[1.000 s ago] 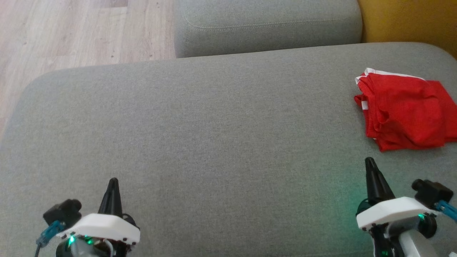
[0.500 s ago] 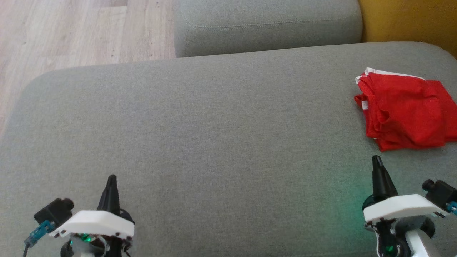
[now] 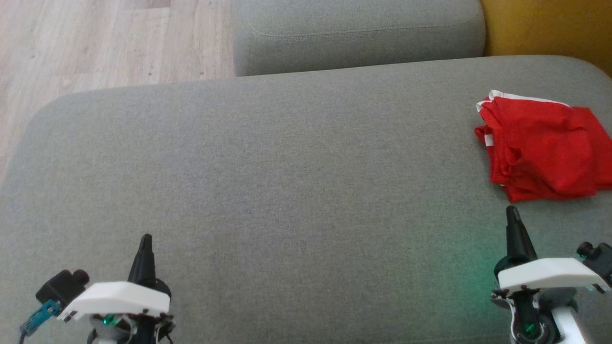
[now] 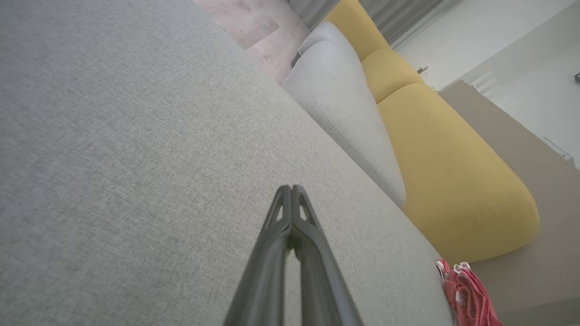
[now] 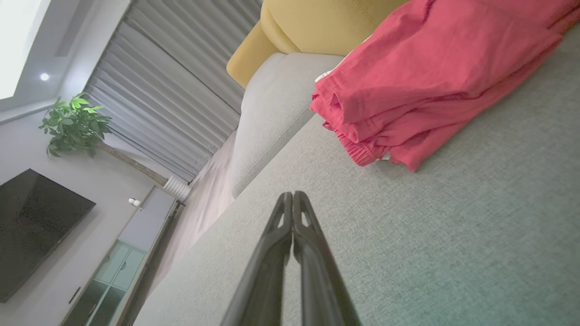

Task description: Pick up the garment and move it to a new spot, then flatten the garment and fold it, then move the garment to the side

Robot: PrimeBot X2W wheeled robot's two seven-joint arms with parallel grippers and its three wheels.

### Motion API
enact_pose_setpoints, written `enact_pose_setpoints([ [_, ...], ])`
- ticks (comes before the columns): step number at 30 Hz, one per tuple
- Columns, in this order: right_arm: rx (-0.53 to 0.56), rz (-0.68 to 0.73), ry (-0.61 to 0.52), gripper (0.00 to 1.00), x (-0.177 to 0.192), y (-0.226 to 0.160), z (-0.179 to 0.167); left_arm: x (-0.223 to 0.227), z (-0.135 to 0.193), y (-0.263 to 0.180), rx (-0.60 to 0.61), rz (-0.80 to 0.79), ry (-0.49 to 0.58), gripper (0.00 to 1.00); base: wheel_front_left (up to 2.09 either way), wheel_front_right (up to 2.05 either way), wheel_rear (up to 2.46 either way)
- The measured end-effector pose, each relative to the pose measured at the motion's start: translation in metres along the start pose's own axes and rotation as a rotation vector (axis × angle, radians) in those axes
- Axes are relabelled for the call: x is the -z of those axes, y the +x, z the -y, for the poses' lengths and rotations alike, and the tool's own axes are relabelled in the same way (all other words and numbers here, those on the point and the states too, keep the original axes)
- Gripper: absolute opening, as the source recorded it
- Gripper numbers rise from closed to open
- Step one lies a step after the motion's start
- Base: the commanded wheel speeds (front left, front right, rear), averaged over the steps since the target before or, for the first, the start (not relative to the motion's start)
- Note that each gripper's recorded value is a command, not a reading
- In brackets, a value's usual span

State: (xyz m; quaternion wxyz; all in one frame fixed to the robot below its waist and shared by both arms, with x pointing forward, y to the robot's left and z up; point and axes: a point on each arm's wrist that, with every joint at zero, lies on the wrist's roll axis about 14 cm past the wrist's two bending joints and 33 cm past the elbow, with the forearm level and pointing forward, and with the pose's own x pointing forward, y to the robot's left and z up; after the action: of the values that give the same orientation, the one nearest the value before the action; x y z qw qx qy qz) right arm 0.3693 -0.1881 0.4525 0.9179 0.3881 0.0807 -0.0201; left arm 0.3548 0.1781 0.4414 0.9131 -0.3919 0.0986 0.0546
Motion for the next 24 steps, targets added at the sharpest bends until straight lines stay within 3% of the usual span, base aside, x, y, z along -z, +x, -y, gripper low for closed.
enact_pose_setpoints([
  [24, 0.005, 0.026, 0.275, 0.00, -0.0095, 0.0017, -0.0016, -0.0083, 0.0049, 0.0053, 0.023, -0.010, -0.266, 0.00, 0.00, 0.00, 0.00],
])
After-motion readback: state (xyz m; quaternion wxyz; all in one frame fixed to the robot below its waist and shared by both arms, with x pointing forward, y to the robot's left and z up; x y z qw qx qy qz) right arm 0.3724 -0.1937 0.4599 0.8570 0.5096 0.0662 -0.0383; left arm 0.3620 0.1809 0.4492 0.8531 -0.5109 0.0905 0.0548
